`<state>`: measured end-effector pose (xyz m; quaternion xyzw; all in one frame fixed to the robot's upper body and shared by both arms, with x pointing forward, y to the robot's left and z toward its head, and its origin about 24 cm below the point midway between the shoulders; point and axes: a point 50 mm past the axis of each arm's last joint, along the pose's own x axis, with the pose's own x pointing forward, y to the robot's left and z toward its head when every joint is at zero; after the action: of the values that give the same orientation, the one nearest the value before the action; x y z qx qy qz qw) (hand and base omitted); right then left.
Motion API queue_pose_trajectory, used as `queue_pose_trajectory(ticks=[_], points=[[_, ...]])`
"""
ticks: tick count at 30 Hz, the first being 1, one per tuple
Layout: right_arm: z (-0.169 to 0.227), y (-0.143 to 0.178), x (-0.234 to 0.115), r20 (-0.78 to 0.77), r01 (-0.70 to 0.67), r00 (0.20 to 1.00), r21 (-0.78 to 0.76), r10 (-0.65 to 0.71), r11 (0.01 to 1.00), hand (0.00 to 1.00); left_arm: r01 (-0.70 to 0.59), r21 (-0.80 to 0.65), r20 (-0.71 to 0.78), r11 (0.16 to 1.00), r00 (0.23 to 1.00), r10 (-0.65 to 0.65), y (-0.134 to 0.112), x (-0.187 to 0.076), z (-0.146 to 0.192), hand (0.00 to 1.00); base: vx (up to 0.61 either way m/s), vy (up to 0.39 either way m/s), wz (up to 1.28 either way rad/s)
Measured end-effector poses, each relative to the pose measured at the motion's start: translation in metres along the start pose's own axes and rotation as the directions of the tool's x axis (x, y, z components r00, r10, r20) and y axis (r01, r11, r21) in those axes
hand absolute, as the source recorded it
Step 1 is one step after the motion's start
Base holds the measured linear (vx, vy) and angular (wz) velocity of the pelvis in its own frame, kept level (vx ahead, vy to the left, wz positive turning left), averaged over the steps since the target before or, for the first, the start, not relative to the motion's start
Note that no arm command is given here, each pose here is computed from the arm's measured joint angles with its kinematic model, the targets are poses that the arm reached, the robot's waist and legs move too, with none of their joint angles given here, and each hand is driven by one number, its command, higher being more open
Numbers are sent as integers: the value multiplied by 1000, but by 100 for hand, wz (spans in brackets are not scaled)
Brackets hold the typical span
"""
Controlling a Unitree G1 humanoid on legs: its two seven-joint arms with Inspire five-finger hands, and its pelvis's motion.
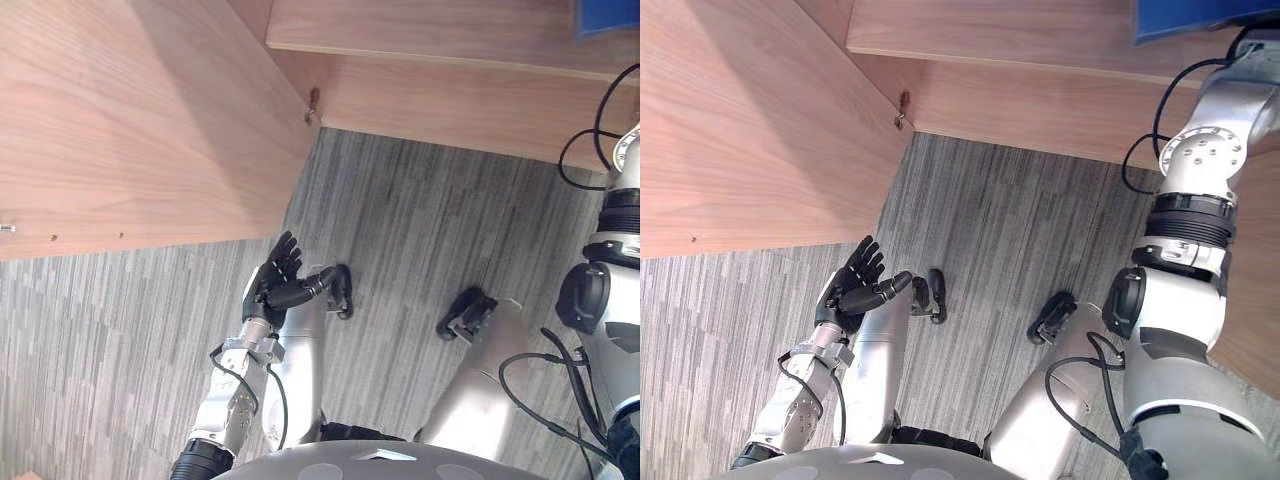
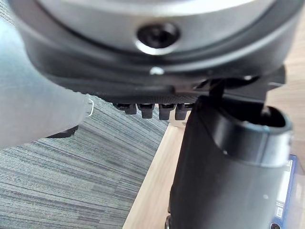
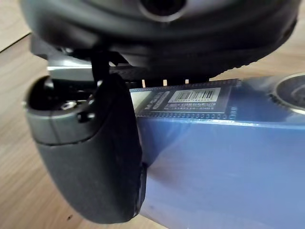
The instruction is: Walk over to the cabinet, pick up the folder, carry it to the office cabinet, place the folder inside the office cabinet, then close the office cabinet door
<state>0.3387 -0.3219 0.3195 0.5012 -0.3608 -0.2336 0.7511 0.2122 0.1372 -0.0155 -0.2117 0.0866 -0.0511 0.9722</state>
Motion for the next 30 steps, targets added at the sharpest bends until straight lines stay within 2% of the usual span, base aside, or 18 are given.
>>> queue_pose_trajectory(ticks=[11, 19, 24, 30], points=[[-34, -19, -14, -97, 62, 993, 12, -61, 998, 0, -40, -2, 30, 999, 999, 40, 5, 0, 7, 100, -38, 16, -7], [-34, -20, -14, -95, 66, 993, 19, -64, 998, 0, -43, -10, 32, 999, 999, 43, 4, 0, 7, 100, -21, -1, -5], [-35, -19, -16, -97, 63, 994, 29, -59, 998, 0, -13, -10, 57, 1000, 998, 14, -3, 1, 12, 100, 7, -2, -1], [-45, -13, -37, -115, -2, 993, 71, 10, 997, 0, 43, 36, 66, 998, 997, -45, -9, 10, 20, 100, -26, 62, -23]])
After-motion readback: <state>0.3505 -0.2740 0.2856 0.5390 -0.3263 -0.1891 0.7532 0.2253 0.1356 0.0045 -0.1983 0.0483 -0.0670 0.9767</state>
